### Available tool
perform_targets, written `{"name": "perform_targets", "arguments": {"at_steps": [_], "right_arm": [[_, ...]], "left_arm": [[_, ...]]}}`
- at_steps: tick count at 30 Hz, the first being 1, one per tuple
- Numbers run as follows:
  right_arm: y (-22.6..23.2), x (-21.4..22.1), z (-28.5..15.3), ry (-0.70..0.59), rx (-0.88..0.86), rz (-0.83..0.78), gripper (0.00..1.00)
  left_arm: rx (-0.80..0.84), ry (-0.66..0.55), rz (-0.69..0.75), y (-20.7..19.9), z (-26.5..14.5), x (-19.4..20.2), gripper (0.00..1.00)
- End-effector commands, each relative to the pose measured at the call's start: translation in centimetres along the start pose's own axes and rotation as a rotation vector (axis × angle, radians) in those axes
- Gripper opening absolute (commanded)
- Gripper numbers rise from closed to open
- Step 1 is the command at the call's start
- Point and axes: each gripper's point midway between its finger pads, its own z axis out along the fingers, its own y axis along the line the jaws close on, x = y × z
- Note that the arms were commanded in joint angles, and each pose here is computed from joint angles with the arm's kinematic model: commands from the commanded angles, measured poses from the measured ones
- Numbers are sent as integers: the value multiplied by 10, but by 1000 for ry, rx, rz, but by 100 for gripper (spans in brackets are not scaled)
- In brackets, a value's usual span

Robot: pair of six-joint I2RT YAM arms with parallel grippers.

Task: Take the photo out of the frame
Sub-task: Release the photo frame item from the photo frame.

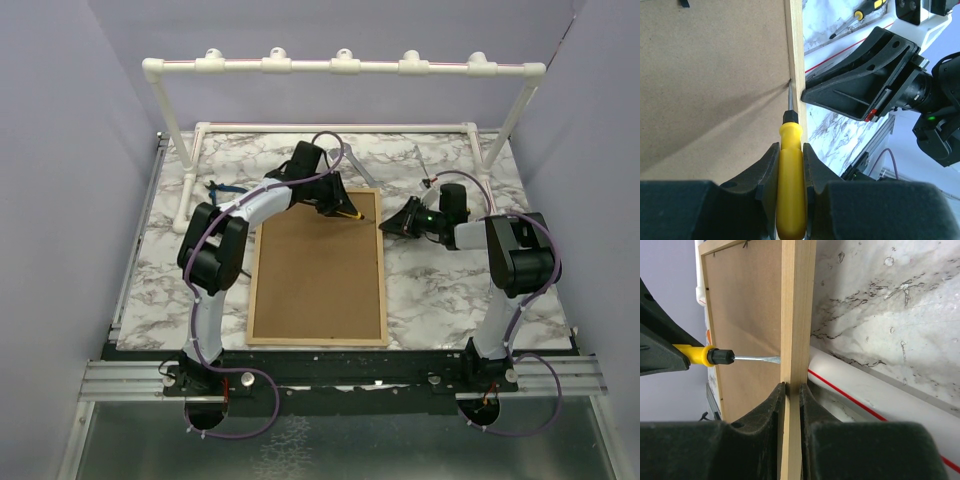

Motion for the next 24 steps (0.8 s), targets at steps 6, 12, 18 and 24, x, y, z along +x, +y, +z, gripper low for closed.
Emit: {"name": "perform_targets", "arguments": {"at_steps": [6, 12, 18, 24], "right_arm": [[14, 9, 11, 47, -46, -18, 15], [16, 10, 12, 55, -50, -24, 15], [20, 11, 14, 71, -51, -39, 15], [23, 9, 13, 88, -37, -69, 14]], "left_arm": [[131, 47, 54, -63, 30, 23, 0], [155, 52, 48, -79, 35, 28, 0], [182, 66, 68, -98, 42, 35, 0], [193, 82, 76, -108, 49, 43, 0]]}}
